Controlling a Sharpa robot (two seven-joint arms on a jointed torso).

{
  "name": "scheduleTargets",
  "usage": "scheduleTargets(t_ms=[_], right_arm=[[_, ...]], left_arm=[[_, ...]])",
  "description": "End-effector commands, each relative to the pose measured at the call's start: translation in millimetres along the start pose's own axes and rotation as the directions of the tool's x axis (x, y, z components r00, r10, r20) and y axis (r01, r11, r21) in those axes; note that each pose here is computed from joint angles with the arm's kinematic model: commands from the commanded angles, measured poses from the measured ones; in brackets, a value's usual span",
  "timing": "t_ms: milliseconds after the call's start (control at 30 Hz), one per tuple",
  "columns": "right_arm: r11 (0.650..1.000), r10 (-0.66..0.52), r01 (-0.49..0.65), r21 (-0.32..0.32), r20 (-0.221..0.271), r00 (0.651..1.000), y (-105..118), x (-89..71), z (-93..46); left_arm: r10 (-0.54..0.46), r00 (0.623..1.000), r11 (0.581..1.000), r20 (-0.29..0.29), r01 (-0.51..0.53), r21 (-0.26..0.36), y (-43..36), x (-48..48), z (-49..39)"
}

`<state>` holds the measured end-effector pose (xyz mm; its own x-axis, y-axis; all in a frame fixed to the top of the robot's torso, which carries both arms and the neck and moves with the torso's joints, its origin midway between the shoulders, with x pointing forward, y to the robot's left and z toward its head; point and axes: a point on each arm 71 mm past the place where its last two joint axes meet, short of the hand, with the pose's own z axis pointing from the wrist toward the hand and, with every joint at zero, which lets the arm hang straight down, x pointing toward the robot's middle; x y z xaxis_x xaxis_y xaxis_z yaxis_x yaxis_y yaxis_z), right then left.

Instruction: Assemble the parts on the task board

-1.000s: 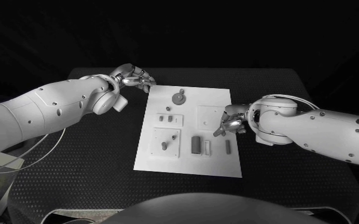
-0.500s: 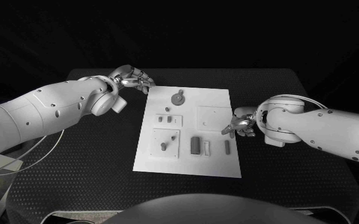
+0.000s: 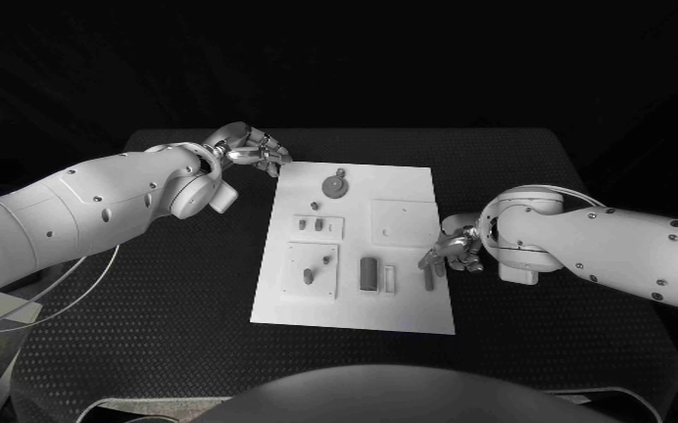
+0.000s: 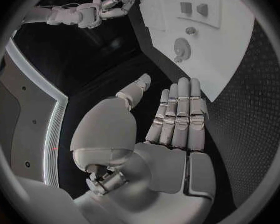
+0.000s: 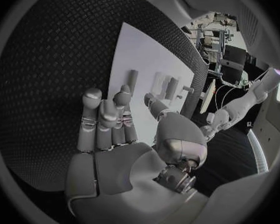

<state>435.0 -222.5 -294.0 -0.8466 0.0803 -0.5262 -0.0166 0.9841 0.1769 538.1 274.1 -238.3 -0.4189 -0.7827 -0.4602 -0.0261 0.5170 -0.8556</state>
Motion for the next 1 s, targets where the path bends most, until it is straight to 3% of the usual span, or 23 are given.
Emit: scheduleTargets(t_ms=[33, 733, 1000], right_arm=[[1.0, -0.015, 0.015, 0.011, -0.056, 0.998, -1, 7.2, 2.0], [0.998, -0.066, 0.067, 0.019, -0.048, 0.997, 3, 15.8, 15.1], [0.989, -0.14, 0.141, 0.038, -0.015, 0.99, 6, 15.9, 16.5]], left_arm=[[0.0, 1.0, 1.0, -0.014, 0.0, 0.01, -1.5, 1.3, 0.1], [0.0, 1.0, 1.0, -0.012, 0.0, 0.007, -0.4, -0.2, -0.8], [0.0, 1.0, 1.0, -0.013, 0.0, 0.008, -0.6, 0.1, -0.7]])
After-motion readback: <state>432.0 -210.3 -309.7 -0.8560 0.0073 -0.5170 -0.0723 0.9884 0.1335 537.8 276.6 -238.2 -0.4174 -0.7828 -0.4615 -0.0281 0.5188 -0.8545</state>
